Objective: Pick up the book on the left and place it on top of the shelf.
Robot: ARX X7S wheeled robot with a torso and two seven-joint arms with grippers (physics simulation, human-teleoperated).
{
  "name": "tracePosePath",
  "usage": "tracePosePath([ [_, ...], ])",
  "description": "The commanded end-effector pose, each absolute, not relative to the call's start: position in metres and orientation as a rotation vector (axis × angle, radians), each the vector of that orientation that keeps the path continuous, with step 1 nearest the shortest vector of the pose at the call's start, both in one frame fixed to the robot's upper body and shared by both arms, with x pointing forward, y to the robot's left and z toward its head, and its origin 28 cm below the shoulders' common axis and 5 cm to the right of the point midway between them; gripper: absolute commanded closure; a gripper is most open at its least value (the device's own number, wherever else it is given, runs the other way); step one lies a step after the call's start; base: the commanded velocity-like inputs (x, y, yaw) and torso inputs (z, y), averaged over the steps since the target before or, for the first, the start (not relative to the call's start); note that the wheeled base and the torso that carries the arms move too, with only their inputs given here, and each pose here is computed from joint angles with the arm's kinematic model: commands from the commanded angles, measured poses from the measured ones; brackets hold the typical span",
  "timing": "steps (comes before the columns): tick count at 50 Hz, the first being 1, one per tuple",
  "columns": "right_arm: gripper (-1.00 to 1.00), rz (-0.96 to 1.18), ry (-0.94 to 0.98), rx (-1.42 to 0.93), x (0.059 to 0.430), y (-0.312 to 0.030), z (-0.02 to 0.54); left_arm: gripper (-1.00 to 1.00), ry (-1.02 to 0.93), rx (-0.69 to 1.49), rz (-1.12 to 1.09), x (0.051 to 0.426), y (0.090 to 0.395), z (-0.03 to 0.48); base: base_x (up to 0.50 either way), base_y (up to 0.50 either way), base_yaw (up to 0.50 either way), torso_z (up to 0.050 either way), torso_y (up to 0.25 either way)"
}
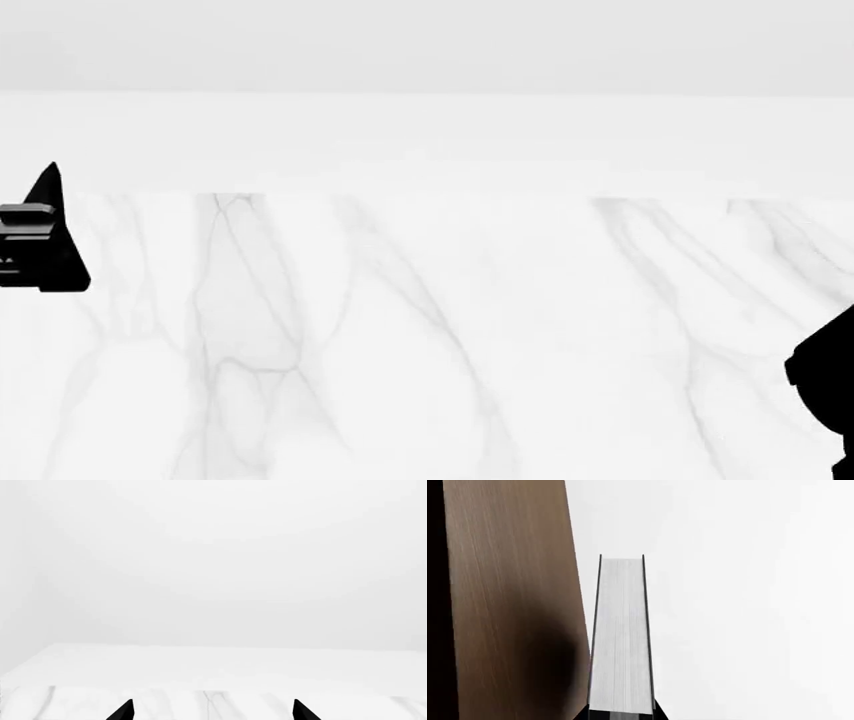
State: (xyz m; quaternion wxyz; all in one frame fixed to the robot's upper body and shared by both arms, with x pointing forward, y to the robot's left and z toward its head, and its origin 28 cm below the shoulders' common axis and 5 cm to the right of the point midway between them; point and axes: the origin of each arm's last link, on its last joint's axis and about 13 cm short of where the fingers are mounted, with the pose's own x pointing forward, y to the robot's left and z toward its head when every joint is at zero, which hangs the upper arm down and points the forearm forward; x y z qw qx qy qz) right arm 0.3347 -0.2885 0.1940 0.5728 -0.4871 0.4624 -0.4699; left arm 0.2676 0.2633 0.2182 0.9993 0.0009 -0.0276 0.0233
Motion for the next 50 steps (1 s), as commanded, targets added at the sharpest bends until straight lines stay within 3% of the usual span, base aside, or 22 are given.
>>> tracePosePath([
  [1, 1.0, -1.237, 0.972, -1.285, 0.335, -0.296, 0.203, -1.0, -0.051, 0.002, 0.052, 0.267, 0.265, 0.217, 0.0, 0.0, 0.0, 0.0, 0.0],
  [26, 1.0, -1.225, 0.956, -1.276, 0.337, -0.292, 0.199, -1.0, -0.049, -0.003, 0.059, 0.267, 0.267, 0.215, 0.0, 0.0, 0.0, 0.0, 0.001],
  [27, -1.0, -1.22, 0.944, -1.281, 0.338, -0.292, 0.199, -1.0, -0.049, -0.002, 0.059, 0.267, 0.266, 0.215, 0.0, 0.0, 0.0, 0.0, 0.0],
  [50, -1.0, -1.153, 0.85, -1.305, 0.348, -0.283, 0.2, -1.0, -0.043, -0.003, 0.057, 0.268, 0.266, 0.212, 0.0, 0.0, 0.0, 0.0, 0.001],
])
